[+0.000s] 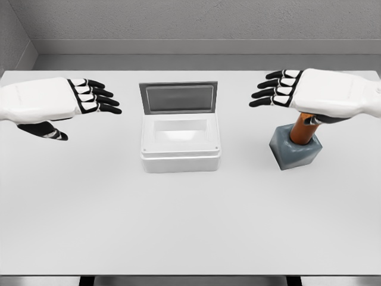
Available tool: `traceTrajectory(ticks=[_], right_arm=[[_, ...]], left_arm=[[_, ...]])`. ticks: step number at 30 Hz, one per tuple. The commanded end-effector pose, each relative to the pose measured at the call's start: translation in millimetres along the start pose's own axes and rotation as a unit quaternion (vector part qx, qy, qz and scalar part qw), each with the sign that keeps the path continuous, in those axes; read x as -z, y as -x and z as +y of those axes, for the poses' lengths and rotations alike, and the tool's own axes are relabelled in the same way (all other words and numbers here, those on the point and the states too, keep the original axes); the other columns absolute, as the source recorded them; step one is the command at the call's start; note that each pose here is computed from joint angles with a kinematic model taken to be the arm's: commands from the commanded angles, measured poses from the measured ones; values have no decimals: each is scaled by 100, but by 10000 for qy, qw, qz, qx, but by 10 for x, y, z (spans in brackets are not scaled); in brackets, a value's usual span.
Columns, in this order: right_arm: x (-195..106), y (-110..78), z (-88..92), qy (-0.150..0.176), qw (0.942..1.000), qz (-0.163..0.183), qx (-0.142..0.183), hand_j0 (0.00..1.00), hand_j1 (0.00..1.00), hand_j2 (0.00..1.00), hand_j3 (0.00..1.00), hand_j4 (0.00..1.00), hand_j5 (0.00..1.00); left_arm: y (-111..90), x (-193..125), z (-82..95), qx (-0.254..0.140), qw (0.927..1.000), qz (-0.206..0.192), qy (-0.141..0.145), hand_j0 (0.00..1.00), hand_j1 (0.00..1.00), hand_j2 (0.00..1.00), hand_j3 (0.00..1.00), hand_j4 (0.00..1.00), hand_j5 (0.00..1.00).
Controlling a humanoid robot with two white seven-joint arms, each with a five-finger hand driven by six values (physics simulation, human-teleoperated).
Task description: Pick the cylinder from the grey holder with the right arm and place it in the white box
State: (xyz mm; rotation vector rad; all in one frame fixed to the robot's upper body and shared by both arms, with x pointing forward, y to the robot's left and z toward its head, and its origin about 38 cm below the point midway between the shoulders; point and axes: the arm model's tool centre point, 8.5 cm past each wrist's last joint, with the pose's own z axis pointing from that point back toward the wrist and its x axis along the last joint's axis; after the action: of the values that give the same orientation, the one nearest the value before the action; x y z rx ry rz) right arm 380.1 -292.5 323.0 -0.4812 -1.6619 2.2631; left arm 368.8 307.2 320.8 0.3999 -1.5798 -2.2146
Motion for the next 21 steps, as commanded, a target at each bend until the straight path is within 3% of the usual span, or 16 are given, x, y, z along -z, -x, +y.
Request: traceTrajectory(ticks=[1,5,10,12,21], right_arm=[[-6,2,26,-36,10000,11,29,100,100,100,100,100,100],[-137,41,42,-112,9998,166,39,100,100,100,100,100,100],[-326,101,-90,-194,9989,400,-114,100,100,100,100,100,100],[-413,124,-162,-475,9978,462,52,100,100,100,100,100,100],[-513,136,-168,-386,9975,587,115,100,100,100,100,100,100]], left_arm=[[8,-2,-4,-30,10000,13,-7,100,100,100,100,100,100],[7,1,4,-35,10000,2,-24,100,100,100,100,100,100],[-4,25,7,-72,9999,-46,-79,100,100,100,100,100,100],[-4,25,8,-77,9999,-50,-83,100,100,100,100,100,100],[-12,13,76,-112,9997,-110,-201,100,100,100,100,100,100]])
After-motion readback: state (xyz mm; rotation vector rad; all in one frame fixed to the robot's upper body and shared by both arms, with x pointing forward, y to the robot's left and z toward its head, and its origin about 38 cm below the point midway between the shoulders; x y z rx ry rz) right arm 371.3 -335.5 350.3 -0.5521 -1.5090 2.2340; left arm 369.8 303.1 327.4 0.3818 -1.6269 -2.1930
